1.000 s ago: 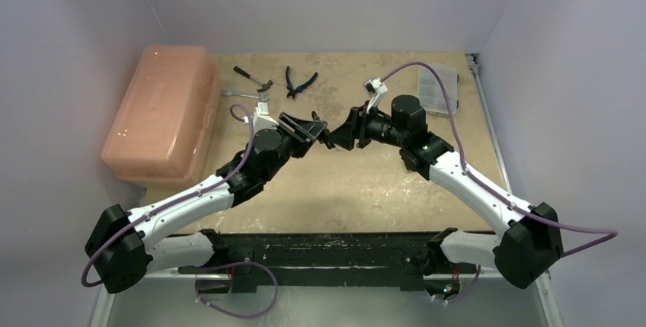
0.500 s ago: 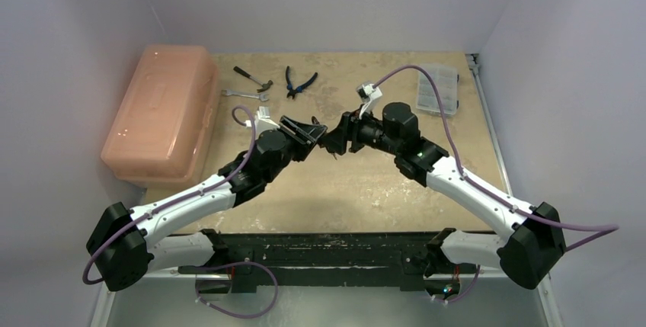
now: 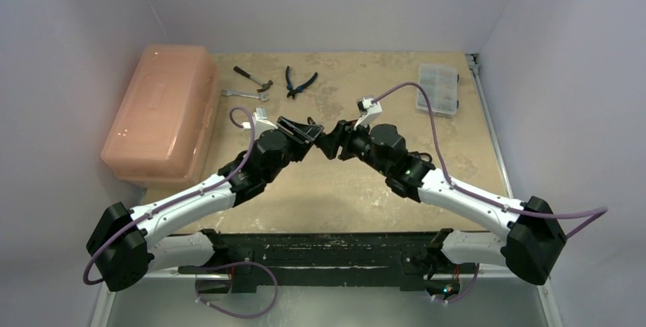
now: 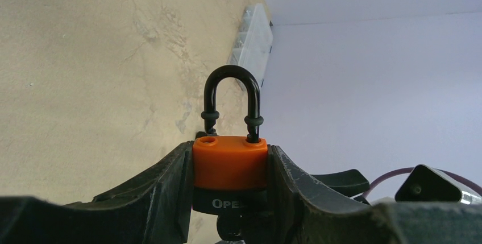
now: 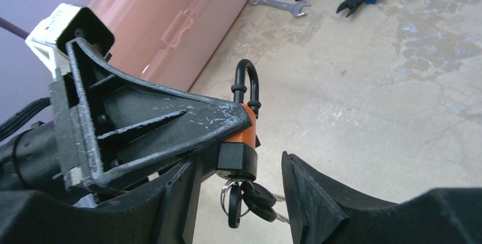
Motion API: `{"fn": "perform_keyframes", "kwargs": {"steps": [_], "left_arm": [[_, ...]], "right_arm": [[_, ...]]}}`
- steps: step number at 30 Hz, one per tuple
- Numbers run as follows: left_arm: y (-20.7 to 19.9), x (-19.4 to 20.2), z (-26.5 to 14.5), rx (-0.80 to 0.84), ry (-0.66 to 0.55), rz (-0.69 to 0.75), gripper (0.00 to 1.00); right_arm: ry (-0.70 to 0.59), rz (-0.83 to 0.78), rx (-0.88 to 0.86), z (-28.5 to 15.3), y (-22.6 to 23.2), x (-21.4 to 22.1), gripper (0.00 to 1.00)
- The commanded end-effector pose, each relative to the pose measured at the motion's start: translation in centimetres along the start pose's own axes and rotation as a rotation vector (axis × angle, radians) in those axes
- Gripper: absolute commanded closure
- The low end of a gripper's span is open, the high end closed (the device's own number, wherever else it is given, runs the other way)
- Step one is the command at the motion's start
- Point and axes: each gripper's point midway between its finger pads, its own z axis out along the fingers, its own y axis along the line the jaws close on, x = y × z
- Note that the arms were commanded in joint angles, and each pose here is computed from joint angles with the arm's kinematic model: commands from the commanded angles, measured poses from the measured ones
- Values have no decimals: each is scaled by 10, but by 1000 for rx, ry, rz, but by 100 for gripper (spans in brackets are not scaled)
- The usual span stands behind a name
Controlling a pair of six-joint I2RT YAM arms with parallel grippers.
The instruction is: Unlock with the key
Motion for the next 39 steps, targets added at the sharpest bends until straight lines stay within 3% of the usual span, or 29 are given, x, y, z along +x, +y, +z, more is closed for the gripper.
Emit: {"fn": "perform_keyframes", "kwargs": {"steps": [1,14,18,24,28,29,30,32,33,35,39], "left_arm": [[-44,19,-16,132,110,-49,100],[-40,21,-16,126,117,-47,100],[-35,22,-16,114,122,-42,100],[-27,19,-20,96,110,-27,100],[-22,12,-23,77,79,-18,98],[-21,9,-24,74,69,-13,90],[-21,7,-25,75,59,-3,75],[-21,2,-26,71,37,8,35],[-21,-1,-27,65,27,8,21],[-21,-5,-29,59,9,17,9],[-23,-14,-33,60,-25,27,5]], "right_arm": [[-263,60,21,3,6,-45,40],[-303,28,53,11,3,-48,51],[-297,11,49,15,5,-47,67],[-281,-23,24,11,10,-46,100],[-272,-50,-16,3,16,-46,100],[-270,-57,-27,1,18,-45,100],[-266,-63,-43,-1,21,-44,100],[-259,-74,-70,-6,25,-43,100],[-256,-77,-81,-8,26,-43,100],[-242,-84,-97,-11,29,-40,100],[-223,-93,-126,-19,33,-36,100]]}}
